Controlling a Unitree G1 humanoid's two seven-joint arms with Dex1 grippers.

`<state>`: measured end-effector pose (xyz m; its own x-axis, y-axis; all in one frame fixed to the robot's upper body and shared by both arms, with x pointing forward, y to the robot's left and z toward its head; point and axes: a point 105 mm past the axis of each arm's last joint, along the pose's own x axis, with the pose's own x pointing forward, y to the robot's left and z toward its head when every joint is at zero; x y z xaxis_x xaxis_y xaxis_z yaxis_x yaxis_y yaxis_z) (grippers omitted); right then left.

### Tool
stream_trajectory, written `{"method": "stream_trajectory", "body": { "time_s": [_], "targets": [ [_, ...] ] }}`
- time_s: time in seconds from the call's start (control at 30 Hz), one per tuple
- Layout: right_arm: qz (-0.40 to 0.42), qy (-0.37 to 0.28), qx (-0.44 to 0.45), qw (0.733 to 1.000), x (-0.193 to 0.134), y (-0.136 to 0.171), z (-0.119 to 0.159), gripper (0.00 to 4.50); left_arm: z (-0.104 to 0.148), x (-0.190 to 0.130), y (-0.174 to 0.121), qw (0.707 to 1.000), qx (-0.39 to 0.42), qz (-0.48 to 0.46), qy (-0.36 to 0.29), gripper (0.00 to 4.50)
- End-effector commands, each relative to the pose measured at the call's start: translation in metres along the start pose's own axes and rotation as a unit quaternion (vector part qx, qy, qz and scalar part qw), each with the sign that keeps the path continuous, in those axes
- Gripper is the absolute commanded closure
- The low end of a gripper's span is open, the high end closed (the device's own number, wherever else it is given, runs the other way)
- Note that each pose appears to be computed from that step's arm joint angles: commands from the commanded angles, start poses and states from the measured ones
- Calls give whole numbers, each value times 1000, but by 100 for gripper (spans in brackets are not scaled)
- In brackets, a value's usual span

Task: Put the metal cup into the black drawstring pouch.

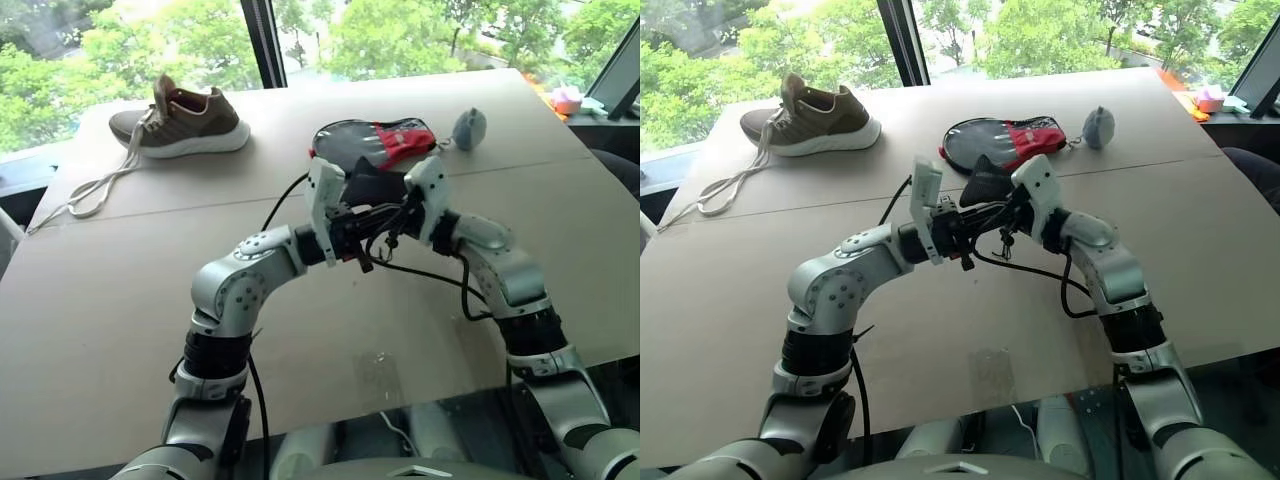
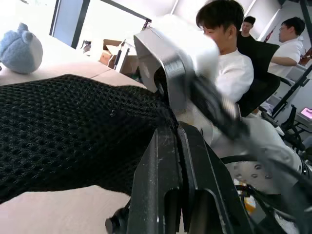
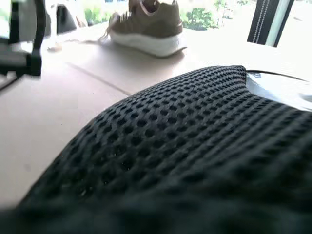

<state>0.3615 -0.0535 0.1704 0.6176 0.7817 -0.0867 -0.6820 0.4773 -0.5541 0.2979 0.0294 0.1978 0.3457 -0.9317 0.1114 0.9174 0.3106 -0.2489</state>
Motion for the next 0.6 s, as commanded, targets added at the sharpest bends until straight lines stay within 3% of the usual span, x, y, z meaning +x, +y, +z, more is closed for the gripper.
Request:
{"method": "stream_trajectory", "body": {
  "time_s": [0.03, 0.13, 0.23, 0.37, 0.47, 0.6],
  "targets": [
    [53, 5, -153, 987, 7, 19, 0, 440, 21, 6, -4, 999, 22, -6, -43, 450],
    [51, 2, -155, 987, 6, 15, 1, 346, 24, 4, 12, 998, 31, 34, -49, 450],
    [39, -18, -96, 994, 4, 10, 9, 178, 24, 4, 15, 997, 34, 40, -52, 450],
    [10, -40, -12, 999, -3, 0, 19, 65, 21, 3, 21, 996, 40, 56, -50, 450],
    [16, -38, 10, 999, -7, 2, 21, 102, 19, 3, 25, 996, 40, 64, -49, 450],
    [28, -38, 42, 998, -11, 6, 24, 289, 17, 1, 30, 995, 43, 76, -48, 450]
  ]
}}
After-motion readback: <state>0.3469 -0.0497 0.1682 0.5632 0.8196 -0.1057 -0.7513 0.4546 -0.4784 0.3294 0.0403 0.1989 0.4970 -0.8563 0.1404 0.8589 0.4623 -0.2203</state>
